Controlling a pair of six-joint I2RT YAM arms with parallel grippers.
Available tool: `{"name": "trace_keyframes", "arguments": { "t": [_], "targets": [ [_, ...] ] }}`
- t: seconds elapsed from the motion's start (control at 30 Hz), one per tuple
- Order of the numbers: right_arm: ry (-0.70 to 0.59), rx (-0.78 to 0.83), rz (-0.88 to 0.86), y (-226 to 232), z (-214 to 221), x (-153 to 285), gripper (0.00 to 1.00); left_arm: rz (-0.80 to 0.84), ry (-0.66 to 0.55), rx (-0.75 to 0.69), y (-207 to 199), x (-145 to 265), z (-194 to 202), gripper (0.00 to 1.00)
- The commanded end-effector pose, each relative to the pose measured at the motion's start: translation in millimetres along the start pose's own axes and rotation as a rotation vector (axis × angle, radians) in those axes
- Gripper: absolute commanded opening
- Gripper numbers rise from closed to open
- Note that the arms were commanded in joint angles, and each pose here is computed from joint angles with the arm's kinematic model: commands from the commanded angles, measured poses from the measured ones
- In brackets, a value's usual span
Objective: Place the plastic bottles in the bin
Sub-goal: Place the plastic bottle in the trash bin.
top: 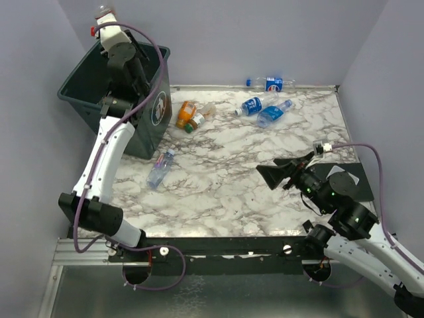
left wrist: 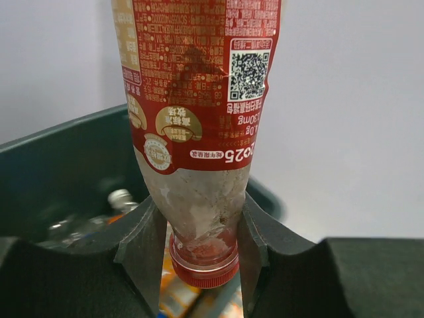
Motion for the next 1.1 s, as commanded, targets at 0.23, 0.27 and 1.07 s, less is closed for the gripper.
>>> {"name": "trace_keyframes", "arguments": {
  "t": [0.23,0.27,1.07],
  "targets": [
    [0.041,-0.073,0.128,-21.1,29.6,14.1,0.98,-0.309,0.093,-0.161,68.1,-55.8,48.1,0.30],
    [0.040,-0.068,0.134,-21.8,29.3,13.7,0.98,-0.320,0.100,-0.172,70.4,-56.6,51.6,0.31],
    [0.071,0.034,0.475,-39.8,3.3,-17.3,0.98,0.382,0.327,-0.160,-57.0,90.4,61.6,0.99]
  ]
}}
Point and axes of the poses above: each gripper's point midway between its finger pads, its own x axis back along the fingers, its own y axis along the line the jaws close on, z = x × y, the point moved 8 cm from there along x, back along the fingers, and after that the axes turned 8 degrees about x, right-handed, at the moved point
